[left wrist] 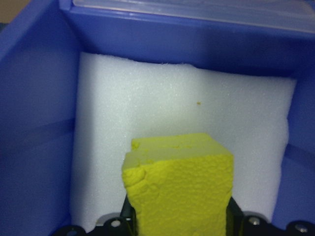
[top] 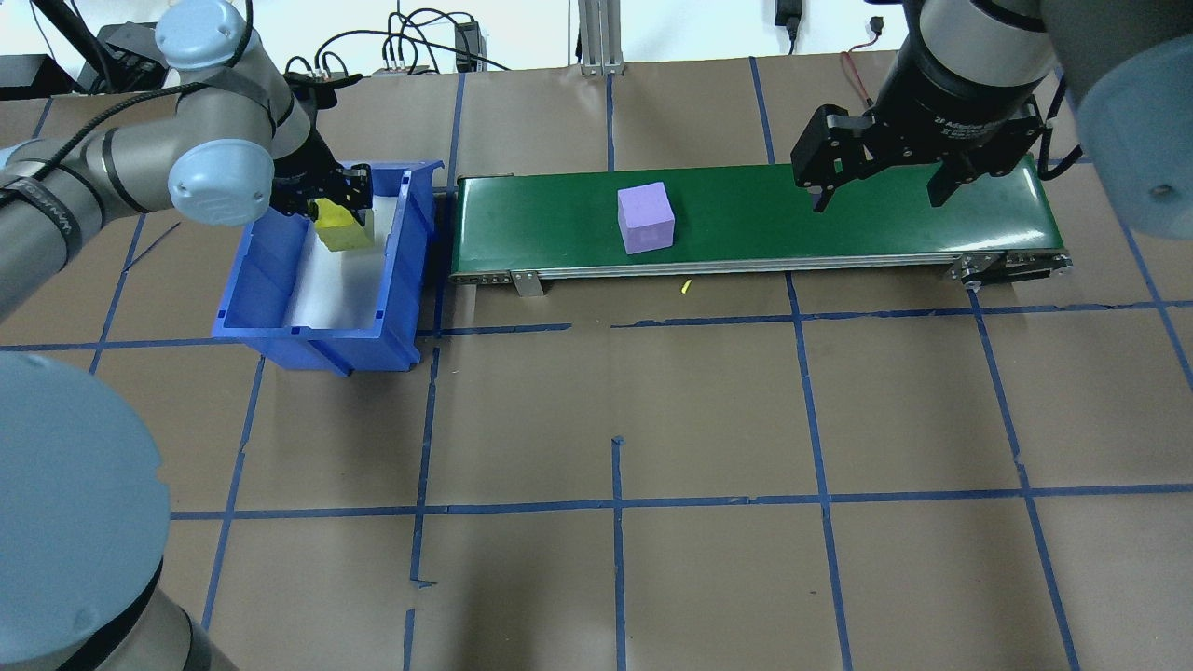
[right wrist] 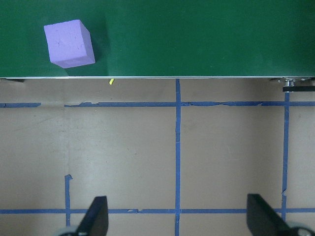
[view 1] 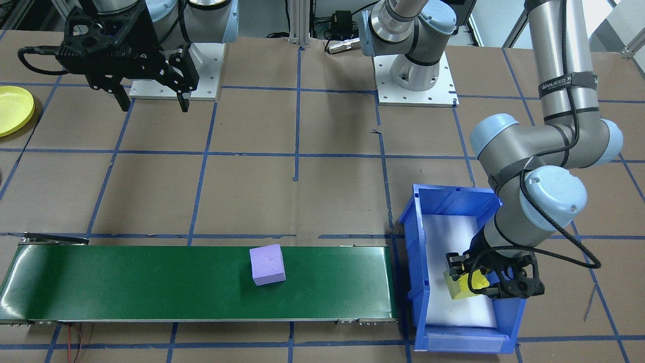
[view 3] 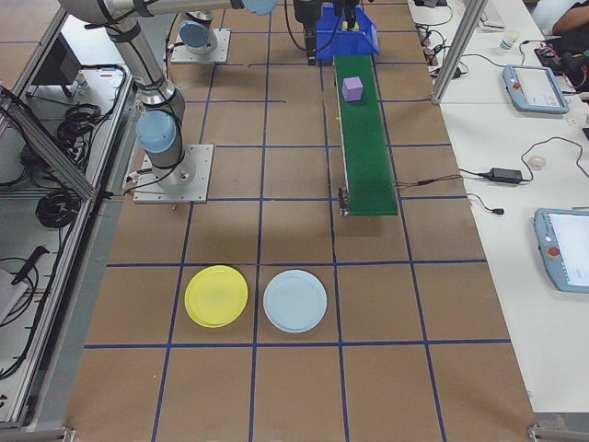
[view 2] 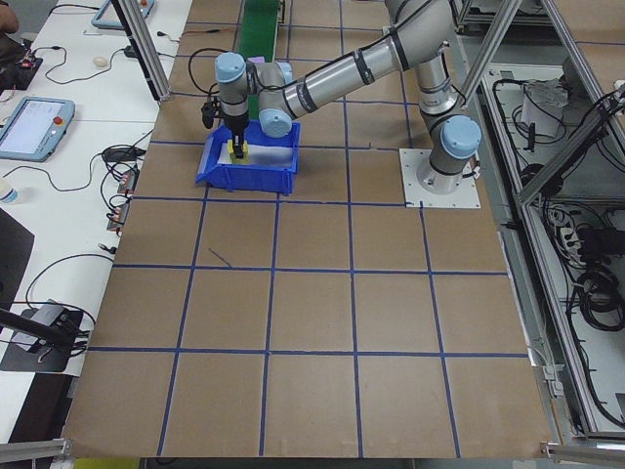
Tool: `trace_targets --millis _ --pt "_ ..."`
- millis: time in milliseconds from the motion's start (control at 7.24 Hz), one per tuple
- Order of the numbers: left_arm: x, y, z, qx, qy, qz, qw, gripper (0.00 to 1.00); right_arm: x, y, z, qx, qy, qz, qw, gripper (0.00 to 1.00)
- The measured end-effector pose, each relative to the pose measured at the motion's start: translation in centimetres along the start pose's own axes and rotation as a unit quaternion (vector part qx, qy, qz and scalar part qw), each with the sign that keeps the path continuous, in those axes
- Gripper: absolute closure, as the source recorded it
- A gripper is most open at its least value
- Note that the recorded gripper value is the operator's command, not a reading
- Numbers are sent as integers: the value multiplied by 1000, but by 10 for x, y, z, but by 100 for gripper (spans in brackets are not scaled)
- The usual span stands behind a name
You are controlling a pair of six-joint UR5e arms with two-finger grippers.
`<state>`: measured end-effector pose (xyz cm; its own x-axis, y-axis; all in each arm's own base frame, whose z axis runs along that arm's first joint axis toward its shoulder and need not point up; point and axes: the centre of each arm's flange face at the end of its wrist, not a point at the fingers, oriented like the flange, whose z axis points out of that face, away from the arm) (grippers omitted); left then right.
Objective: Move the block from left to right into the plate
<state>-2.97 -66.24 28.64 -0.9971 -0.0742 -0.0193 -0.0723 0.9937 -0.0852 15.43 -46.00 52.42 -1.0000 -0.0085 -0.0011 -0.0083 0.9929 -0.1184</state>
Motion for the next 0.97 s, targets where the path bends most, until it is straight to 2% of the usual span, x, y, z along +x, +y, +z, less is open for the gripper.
trace_targets --millis 276,552,829,967 --pt "7 9 -53 18 2 2 1000 80 2 -4 1 1 1 2 1000 2" --pt "44 21 -95 34 9 18 999 80 17 -25 17 -11 -2 19 1000 2" --pt "111 40 -118 43 20 27 998 80 60 -72 48 -25 -6 41 999 3" --pt "134 46 -114 40 27 18 999 80 94 -94 68 -30 -4 33 999 3"
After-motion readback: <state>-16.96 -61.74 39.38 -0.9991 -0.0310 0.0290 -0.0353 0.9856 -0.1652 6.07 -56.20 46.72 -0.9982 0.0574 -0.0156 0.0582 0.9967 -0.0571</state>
